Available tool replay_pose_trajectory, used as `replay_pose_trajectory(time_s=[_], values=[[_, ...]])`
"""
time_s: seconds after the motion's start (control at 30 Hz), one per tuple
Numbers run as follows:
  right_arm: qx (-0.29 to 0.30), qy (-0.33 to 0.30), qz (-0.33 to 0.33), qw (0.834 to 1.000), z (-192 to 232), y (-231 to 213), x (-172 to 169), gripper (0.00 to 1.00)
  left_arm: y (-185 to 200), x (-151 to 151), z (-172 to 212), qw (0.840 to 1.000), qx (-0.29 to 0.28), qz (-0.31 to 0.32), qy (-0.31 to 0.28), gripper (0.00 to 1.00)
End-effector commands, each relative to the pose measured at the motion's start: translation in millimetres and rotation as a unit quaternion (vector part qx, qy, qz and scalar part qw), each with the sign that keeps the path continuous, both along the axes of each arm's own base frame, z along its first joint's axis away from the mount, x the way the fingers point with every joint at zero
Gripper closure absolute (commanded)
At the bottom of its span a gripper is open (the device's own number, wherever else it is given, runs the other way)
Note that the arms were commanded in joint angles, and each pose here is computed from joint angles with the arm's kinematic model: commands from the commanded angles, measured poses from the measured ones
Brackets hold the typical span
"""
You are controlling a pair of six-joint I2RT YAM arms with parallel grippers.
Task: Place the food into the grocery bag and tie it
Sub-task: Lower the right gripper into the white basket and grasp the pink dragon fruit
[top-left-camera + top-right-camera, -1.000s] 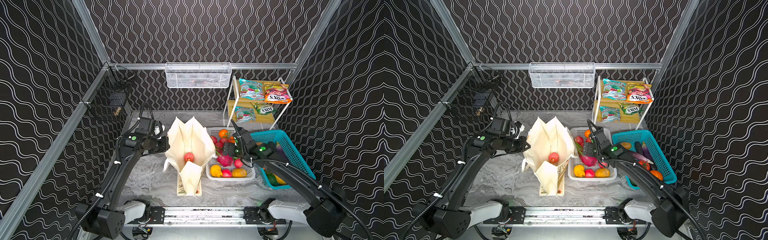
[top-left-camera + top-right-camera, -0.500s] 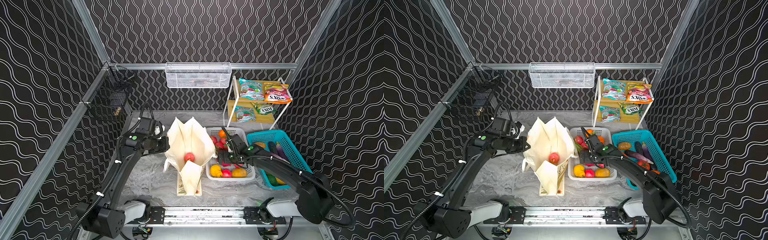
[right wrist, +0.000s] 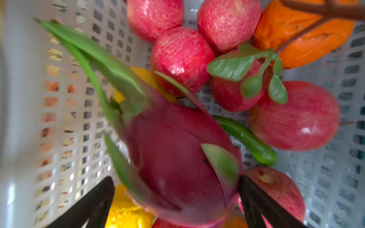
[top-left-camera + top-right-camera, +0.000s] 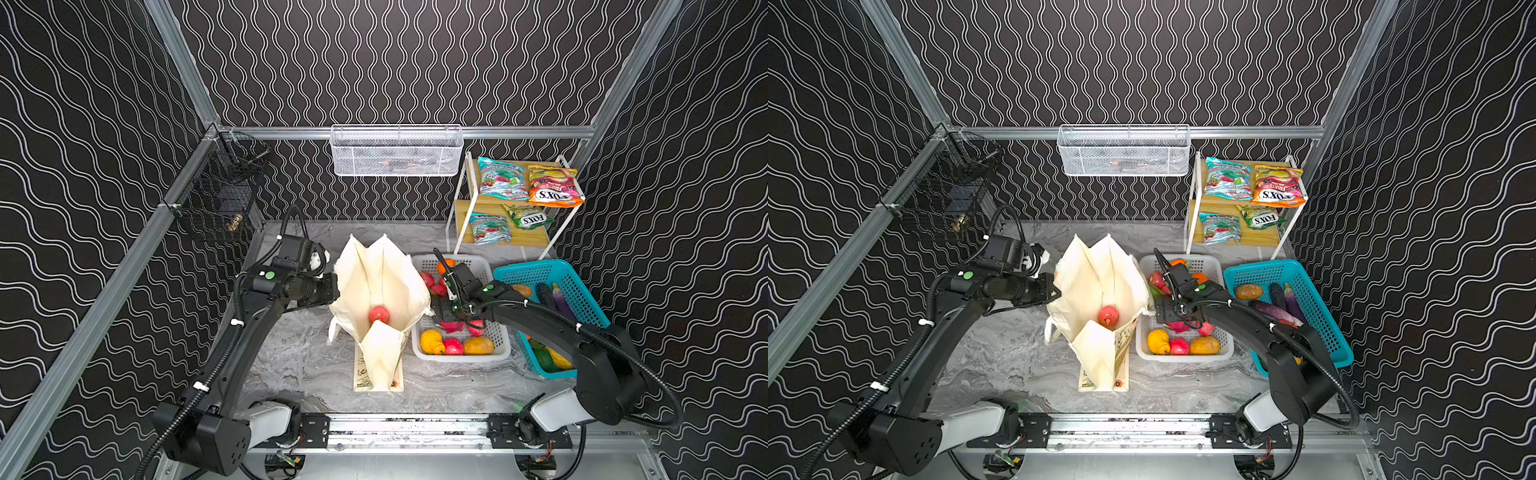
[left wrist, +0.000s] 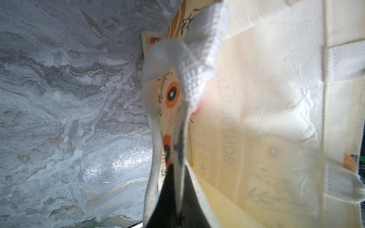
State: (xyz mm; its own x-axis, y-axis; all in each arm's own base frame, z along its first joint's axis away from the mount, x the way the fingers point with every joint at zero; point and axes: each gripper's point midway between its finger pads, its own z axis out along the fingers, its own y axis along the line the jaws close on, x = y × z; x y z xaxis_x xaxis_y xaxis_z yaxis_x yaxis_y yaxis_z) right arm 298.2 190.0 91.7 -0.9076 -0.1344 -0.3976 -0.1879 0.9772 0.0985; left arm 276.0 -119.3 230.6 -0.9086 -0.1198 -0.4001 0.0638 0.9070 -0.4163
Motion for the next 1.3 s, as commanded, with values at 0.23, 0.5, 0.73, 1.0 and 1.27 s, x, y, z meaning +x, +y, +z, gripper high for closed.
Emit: replay_pose_trajectory(time_s=[0.23,0.5,0.73,1.0,1.27], values=[[-0.004,0.004,0.000,1.000,-12,9,14,0.01,-1,0,1,1.000,0.001,-0.008,-0.002,1.00],[-0.026,0.003,-0.020,0.999,-11,0,14,0.01,-1,0,2,1.000,0.001,-0.009,-0.003,1.00],[0.010,-0.040,0.033,0.999,22,14,6,0.01,-1,1,2,1.000,0.000,-0.009,-0.004,1.00],[-0.027,-0.002,0.064,0.998,-1,9,-2,0.01,-2,1,5,1.000,-0.001,-0.010,-0.005,1.00],[-0.025,0.015,0.098,0.995,-10,14,-8,0.01,-1,1,5,1.000,0.001,-0.009,-0.006,1.00]])
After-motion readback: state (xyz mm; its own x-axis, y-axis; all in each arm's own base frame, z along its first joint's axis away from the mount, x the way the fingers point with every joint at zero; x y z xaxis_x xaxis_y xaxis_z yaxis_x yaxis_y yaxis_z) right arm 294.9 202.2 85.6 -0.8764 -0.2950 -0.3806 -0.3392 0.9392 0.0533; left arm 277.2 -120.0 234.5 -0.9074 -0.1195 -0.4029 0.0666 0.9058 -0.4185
